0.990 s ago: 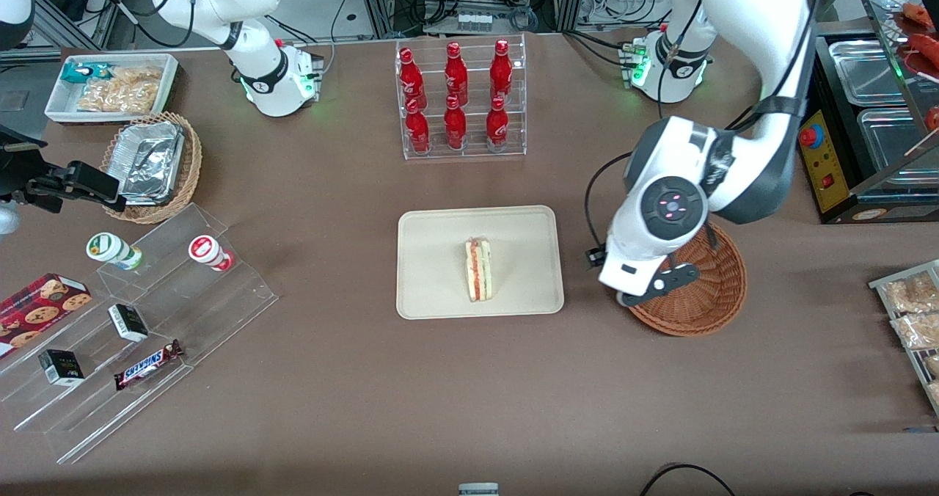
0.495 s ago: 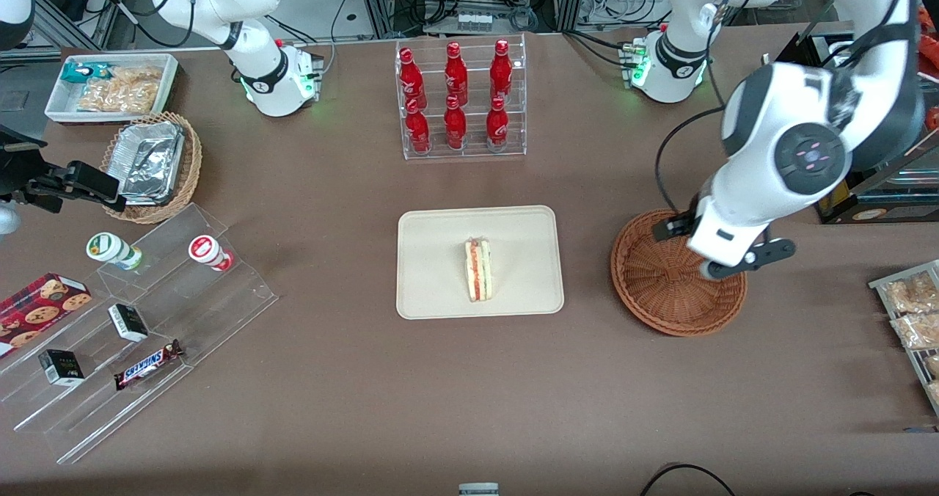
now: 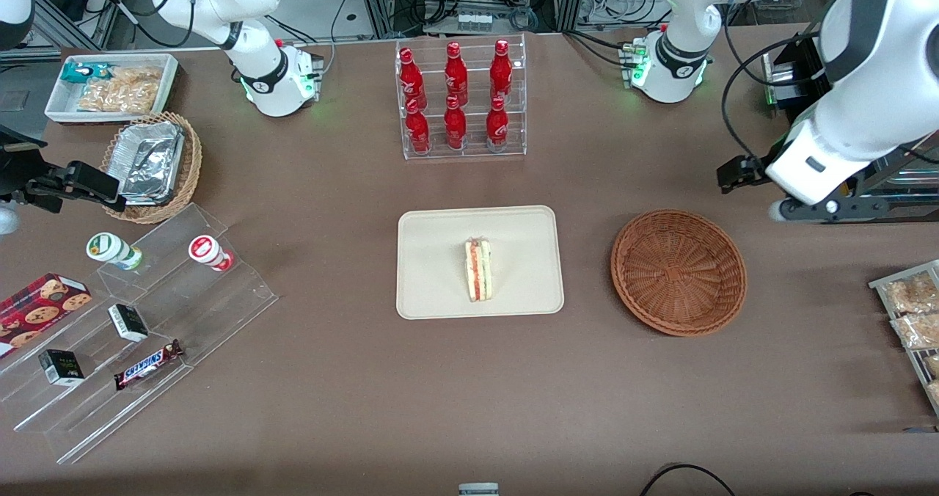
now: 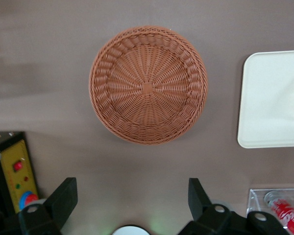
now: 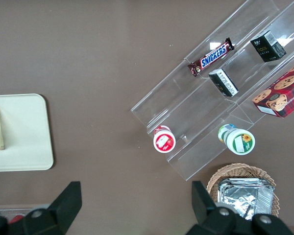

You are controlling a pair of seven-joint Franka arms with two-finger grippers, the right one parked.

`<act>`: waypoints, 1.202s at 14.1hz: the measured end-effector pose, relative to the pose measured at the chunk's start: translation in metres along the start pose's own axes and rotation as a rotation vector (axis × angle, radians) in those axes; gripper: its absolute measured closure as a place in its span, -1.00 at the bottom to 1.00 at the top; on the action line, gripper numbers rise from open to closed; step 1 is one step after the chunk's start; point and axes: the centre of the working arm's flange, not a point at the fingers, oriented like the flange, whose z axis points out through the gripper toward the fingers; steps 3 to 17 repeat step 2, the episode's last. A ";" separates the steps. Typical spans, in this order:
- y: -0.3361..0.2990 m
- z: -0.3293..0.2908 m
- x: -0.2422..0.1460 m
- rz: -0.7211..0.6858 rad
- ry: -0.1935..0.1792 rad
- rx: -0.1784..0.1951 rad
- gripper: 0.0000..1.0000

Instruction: Place sandwich from basket to tray

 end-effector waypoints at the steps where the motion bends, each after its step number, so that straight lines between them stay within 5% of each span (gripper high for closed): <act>1: -0.004 -0.006 -0.003 0.011 0.012 0.000 -1.00; 17: -0.007 -0.011 -0.005 0.013 0.021 0.000 -1.00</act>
